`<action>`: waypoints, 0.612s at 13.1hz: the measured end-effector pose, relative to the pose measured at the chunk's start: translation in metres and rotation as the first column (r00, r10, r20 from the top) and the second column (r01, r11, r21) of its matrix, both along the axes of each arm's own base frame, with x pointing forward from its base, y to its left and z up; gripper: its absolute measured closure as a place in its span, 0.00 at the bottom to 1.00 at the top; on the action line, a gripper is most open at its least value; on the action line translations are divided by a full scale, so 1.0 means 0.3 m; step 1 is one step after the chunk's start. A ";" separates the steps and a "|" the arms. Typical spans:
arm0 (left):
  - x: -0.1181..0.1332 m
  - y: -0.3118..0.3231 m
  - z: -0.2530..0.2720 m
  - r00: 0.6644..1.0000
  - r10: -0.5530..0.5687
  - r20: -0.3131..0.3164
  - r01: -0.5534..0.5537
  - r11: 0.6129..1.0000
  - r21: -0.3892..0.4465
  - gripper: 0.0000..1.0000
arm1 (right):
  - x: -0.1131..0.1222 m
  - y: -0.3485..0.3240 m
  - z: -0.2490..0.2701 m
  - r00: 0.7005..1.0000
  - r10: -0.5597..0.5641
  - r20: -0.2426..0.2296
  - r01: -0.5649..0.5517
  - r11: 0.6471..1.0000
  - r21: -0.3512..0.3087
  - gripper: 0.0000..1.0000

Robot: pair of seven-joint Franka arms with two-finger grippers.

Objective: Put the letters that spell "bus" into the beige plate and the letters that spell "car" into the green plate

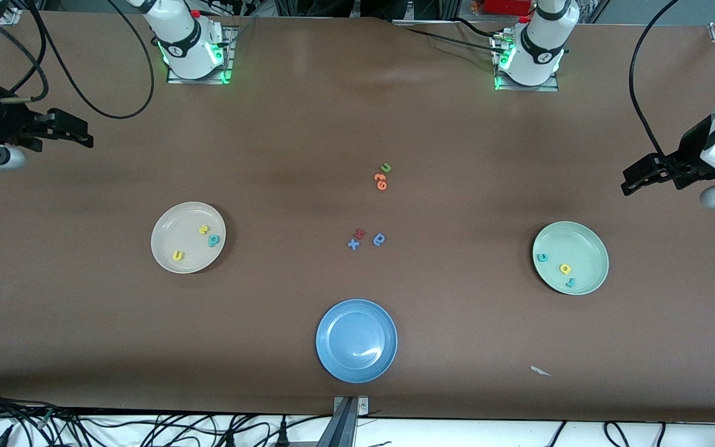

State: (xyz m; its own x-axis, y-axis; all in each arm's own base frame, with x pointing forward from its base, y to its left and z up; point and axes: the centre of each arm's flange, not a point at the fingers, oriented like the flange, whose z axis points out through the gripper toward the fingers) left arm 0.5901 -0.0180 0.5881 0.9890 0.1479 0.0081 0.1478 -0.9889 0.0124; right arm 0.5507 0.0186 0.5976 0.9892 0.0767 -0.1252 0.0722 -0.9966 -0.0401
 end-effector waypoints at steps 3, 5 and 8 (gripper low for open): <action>0.002 0.003 -0.017 1.000 0.001 -0.017 -0.001 1.000 0.001 0.00 | -0.005 -0.017 0.003 1.000 -0.010 0.000 0.010 1.000 -0.003 0.00; 0.001 0.009 -0.017 1.000 0.005 -0.017 -0.005 1.000 0.001 0.00 | -0.003 -0.027 -0.004 1.000 -0.016 -0.003 0.016 1.000 -0.003 0.00; 0.002 0.022 -0.016 1.000 0.011 -0.017 -0.011 1.000 0.001 0.00 | -0.002 -0.032 -0.006 1.000 -0.019 -0.004 0.019 1.000 -0.003 0.00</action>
State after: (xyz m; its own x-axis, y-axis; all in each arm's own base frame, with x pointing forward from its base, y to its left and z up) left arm 0.5906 -0.0116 0.5833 0.9873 0.1588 -0.0081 0.1589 -0.9873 0.0091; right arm 0.5500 0.0089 0.5958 0.9899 0.0579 -0.1294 0.0535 -0.9979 -0.0374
